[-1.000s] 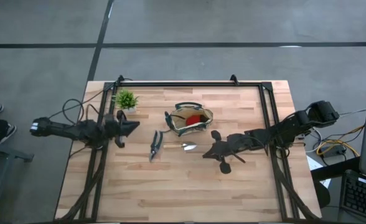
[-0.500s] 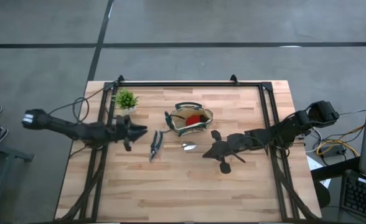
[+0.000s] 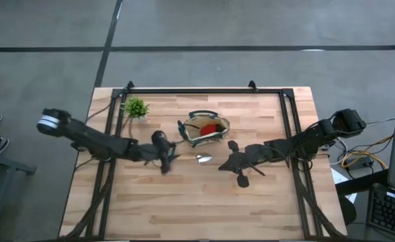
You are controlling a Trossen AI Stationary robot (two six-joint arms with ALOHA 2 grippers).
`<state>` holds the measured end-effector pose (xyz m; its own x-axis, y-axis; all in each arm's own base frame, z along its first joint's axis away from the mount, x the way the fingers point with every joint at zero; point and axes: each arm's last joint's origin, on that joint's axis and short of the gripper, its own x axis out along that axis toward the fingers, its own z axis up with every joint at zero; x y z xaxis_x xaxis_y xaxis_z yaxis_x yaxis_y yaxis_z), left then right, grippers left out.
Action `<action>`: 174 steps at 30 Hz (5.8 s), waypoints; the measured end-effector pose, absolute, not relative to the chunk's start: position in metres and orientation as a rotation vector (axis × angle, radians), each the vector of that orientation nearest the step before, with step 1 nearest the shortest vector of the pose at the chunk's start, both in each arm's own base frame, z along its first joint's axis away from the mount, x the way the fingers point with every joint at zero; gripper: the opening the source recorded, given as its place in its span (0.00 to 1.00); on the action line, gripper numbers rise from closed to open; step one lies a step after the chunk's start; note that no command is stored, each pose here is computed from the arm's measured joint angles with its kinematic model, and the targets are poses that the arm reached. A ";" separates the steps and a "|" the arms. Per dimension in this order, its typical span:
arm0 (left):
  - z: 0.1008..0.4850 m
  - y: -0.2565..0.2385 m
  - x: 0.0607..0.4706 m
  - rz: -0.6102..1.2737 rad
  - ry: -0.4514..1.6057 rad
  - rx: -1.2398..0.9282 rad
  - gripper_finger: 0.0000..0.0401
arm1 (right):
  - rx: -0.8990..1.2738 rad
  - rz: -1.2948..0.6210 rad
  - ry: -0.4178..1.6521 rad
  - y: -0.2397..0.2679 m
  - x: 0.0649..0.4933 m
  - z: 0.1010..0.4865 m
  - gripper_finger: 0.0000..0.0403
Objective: Pick & Place Garden tools in Gardening bag
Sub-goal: Put the brown trowel into the green bag
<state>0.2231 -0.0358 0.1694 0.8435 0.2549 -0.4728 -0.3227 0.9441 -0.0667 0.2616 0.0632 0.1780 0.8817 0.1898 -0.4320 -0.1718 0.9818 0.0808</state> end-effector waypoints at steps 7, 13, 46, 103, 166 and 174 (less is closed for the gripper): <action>0.151 -0.044 0.267 0.340 0.647 -0.012 0.56 | 0.040 0.188 0.455 0.063 0.262 0.178 0.03; 0.133 -0.049 0.287 0.348 0.745 0.009 0.55 | 0.041 0.188 0.455 0.063 0.262 0.178 0.03; 0.147 -0.073 0.307 -0.053 0.632 -0.272 0.17 | -0.087 0.331 0.260 0.091 0.248 0.208 0.03; 0.216 -0.077 0.322 -0.386 -0.022 -0.374 0.18 | -0.256 0.278 -0.188 0.106 0.239 0.253 0.37; 0.274 -0.084 0.278 -0.344 -0.049 -0.309 0.52 | -0.619 -0.283 0.305 0.084 0.333 0.235 0.02; 0.273 -0.084 0.278 -0.341 -0.041 -0.307 0.52 | -0.666 -0.293 0.307 0.083 0.333 0.240 0.02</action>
<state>0.2780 -0.0839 0.2734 0.9421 -0.3228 0.0912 0.3353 0.8967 -0.2889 0.3328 0.0830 0.2403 0.9145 -0.3605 -0.1835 0.1665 0.7491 -0.6412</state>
